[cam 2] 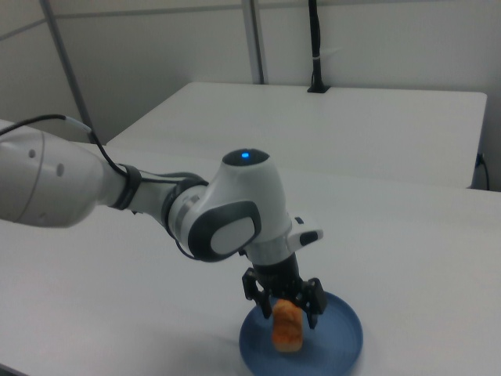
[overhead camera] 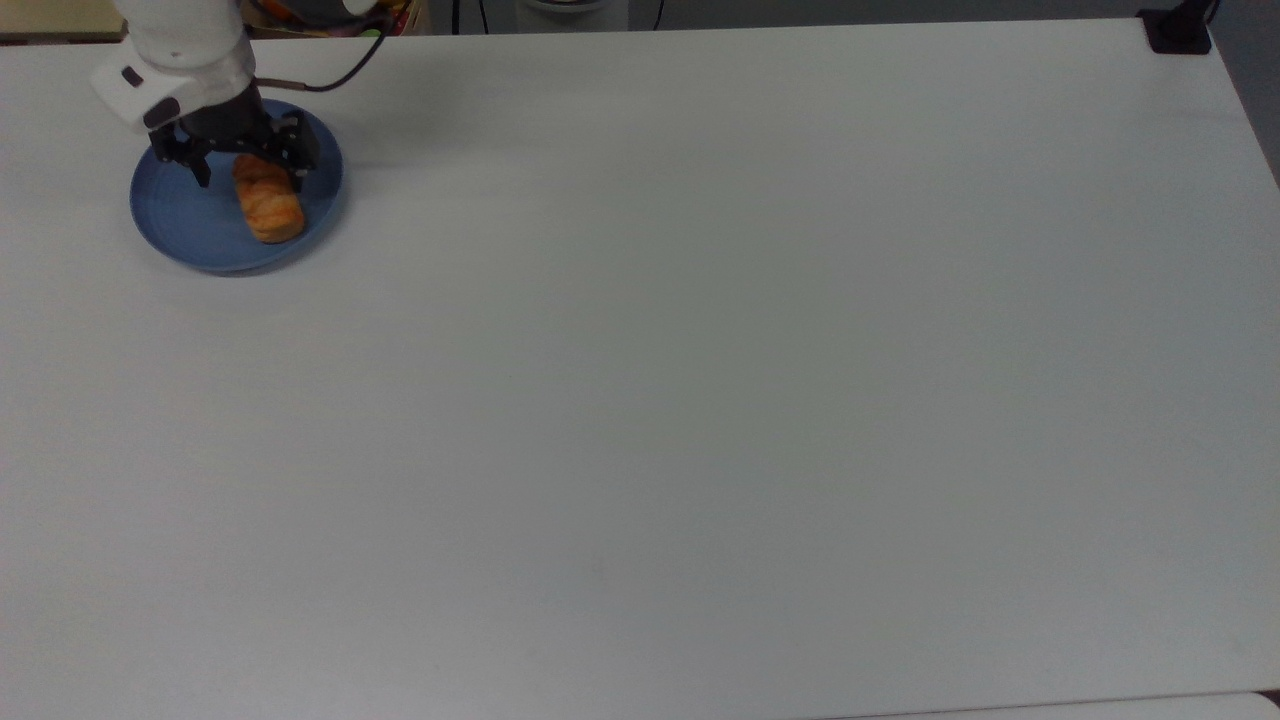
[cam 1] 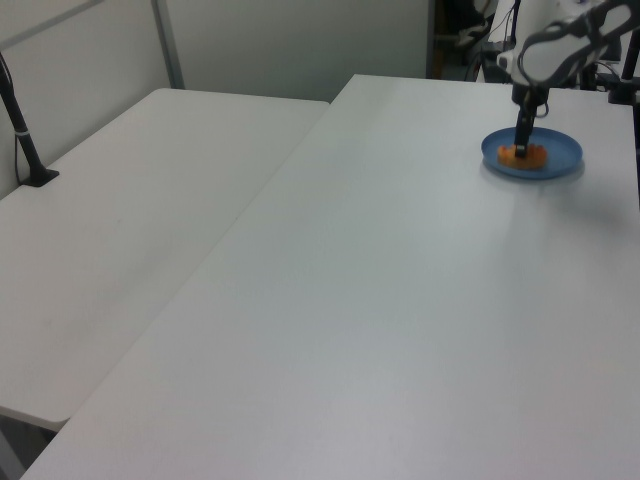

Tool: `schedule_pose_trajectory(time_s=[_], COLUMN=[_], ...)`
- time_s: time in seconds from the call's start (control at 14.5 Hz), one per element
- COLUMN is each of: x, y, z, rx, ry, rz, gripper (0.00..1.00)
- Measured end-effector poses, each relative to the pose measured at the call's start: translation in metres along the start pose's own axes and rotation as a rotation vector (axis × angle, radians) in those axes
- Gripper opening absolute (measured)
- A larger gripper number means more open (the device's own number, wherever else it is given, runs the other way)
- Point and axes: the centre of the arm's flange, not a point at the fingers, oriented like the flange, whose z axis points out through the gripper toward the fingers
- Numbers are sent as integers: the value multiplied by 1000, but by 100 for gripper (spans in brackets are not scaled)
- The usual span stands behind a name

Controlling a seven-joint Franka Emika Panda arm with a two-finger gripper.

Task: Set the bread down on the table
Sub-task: 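Lower the gripper onto the orange bread roll on the blue plate, then close the gripper around the bread roll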

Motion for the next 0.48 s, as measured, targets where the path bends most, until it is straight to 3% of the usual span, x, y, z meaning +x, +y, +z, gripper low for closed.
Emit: schedule_pose_trajectory(time_s=[0.34, 0.48], x=[1, 1], y=[-2, -2], z=[22, 21], rx=[-10, -10], ry=[-12, -11], rz=[-33, -51], gripper=[90, 65])
